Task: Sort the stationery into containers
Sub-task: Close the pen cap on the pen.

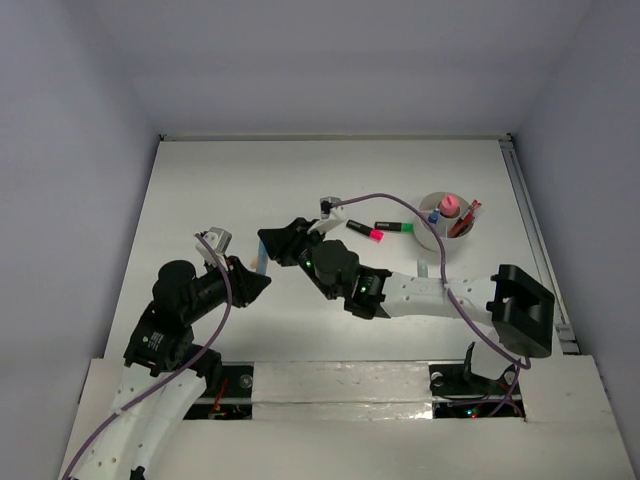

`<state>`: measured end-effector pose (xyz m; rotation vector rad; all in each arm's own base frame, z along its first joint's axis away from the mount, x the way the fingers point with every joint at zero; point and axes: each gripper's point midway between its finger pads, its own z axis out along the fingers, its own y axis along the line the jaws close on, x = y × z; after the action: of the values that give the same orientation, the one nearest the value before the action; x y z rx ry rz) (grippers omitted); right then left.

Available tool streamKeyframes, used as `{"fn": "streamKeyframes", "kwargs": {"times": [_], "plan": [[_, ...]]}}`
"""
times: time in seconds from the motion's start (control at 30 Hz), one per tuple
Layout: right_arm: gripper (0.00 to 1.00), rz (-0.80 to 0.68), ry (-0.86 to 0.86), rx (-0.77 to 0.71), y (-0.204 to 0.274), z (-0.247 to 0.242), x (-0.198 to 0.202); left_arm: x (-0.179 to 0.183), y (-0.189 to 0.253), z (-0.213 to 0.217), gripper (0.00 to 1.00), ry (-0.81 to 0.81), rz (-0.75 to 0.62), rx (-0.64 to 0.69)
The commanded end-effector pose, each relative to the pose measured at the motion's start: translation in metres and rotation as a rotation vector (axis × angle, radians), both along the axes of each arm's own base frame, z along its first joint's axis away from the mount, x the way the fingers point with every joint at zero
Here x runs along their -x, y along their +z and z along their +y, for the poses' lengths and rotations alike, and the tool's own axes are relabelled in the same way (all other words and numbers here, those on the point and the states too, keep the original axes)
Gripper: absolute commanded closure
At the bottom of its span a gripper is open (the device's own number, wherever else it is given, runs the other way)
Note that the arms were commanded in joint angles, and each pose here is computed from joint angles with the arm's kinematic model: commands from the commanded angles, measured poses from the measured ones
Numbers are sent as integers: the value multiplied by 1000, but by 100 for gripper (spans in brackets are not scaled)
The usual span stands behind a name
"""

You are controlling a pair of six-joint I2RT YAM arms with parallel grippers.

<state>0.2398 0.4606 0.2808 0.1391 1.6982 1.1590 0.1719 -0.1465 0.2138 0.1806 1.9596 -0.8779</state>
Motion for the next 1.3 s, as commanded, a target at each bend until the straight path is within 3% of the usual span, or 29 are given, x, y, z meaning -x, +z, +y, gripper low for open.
{"fn": "streamKeyframes", "kwargs": {"times": [0.0, 0.3, 0.7, 1.07, 1.27], "plan": [[100, 75, 265, 201, -79, 31, 84, -29, 81, 5, 100, 81, -328, 96], [100, 57, 270, 204, -74, 36, 91, -29, 81, 5, 100, 83, -327, 99], [100, -24, 106, 200, -34, -15, 64, -25, 83, 4, 100, 66, -342, 109], [100, 76, 386, 335, -94, 16, 106, -26, 83, 5, 100, 73, -338, 103], [100, 197, 511, 486, -139, -10, 136, -26, 83, 5, 100, 73, -340, 101]]}}
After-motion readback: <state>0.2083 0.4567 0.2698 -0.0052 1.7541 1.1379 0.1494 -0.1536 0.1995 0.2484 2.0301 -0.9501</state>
